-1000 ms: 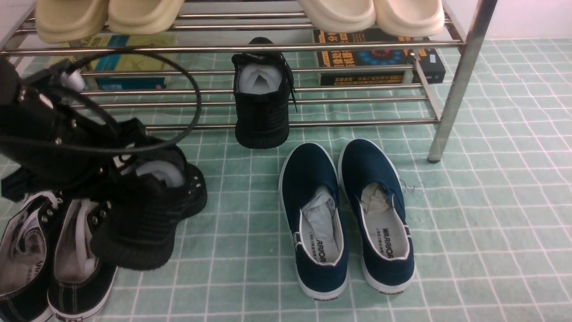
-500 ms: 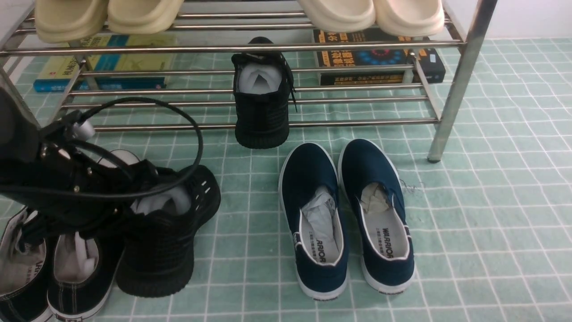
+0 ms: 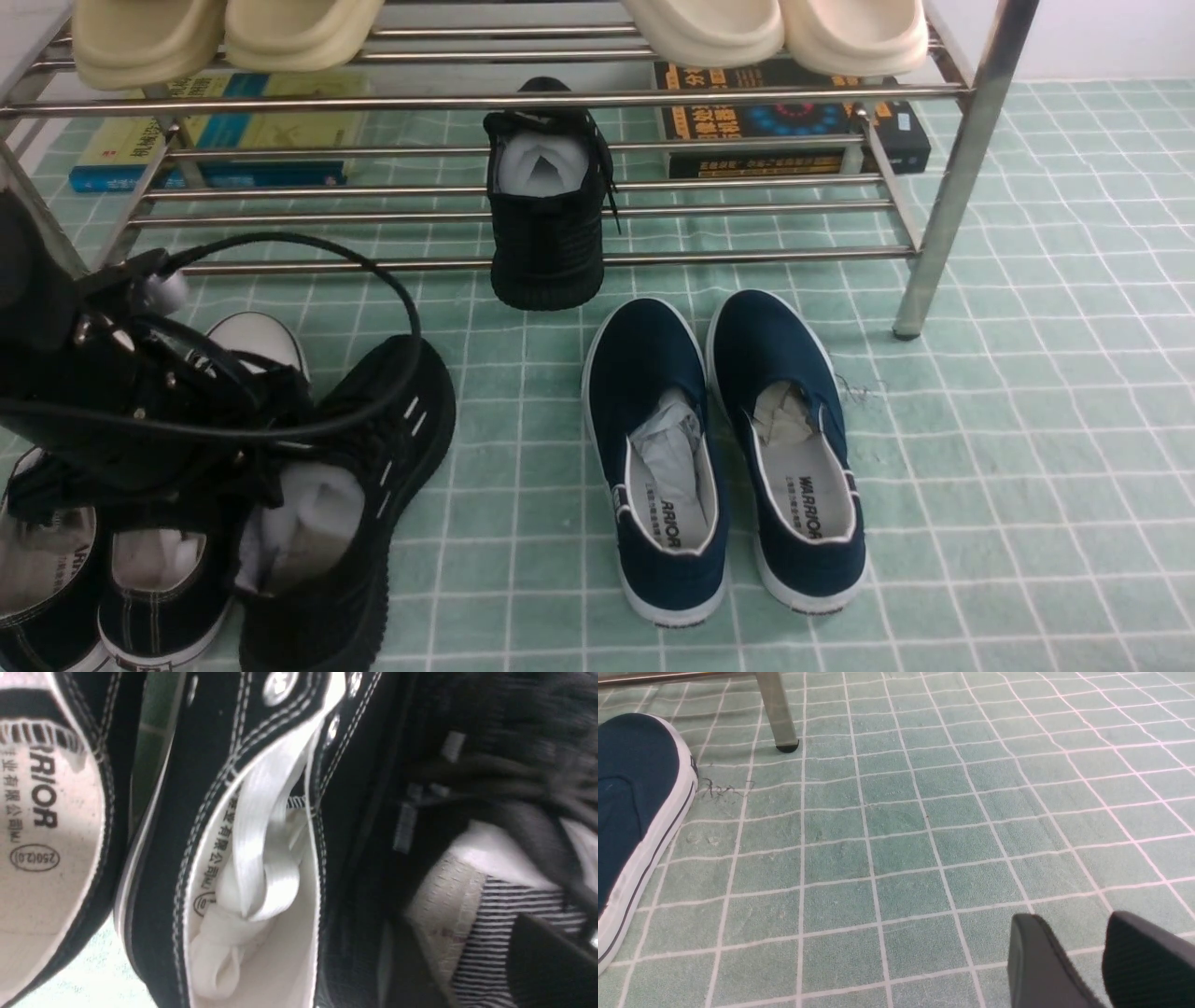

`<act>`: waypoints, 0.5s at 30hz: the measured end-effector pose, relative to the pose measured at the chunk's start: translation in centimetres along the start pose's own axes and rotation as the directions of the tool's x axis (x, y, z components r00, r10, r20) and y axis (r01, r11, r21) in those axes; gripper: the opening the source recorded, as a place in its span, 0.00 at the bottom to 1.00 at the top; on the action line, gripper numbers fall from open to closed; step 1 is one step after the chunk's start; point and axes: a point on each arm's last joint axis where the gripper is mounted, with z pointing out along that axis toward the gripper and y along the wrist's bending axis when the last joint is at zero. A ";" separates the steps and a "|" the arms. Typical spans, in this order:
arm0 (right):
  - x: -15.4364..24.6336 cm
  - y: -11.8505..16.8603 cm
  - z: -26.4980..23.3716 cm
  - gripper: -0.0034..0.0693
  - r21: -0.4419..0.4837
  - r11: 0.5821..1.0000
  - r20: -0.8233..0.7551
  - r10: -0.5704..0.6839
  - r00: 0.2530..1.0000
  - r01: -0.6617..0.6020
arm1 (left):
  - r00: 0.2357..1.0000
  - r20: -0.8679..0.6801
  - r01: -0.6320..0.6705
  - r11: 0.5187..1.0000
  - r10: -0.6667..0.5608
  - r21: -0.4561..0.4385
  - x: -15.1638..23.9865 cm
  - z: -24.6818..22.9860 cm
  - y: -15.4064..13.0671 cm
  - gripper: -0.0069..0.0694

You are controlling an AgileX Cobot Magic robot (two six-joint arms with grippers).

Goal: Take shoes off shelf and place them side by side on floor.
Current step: 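Set the held shoe down on the floor in front of the rack with the left gripper, then reach toward the shoe rack and grasp a shoe on it with the right gripper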

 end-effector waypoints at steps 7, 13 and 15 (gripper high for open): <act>0.0 0.2 0.0 0.37 -0.026 0.994 0.002 0.102 0.995 -0.102 | 0.993 0.079 -0.085 0.996 0.083 0.027 0.4 -2.8 -0.1 0.52; -0.1 1.8 -0.1 0.37 -0.160 0.664 -0.124 0.721 0.682 -0.731 | 0.947 0.116 -0.292 0.953 0.301 -0.081 0.6 -6.5 0.5 0.18; -0.2 2.1 -0.1 0.37 -0.173 0.583 -0.156 0.779 0.607 -0.794 | 0.936 0.099 -0.324 0.935 0.339 -0.144 0.5 -7.0 0.9 0.12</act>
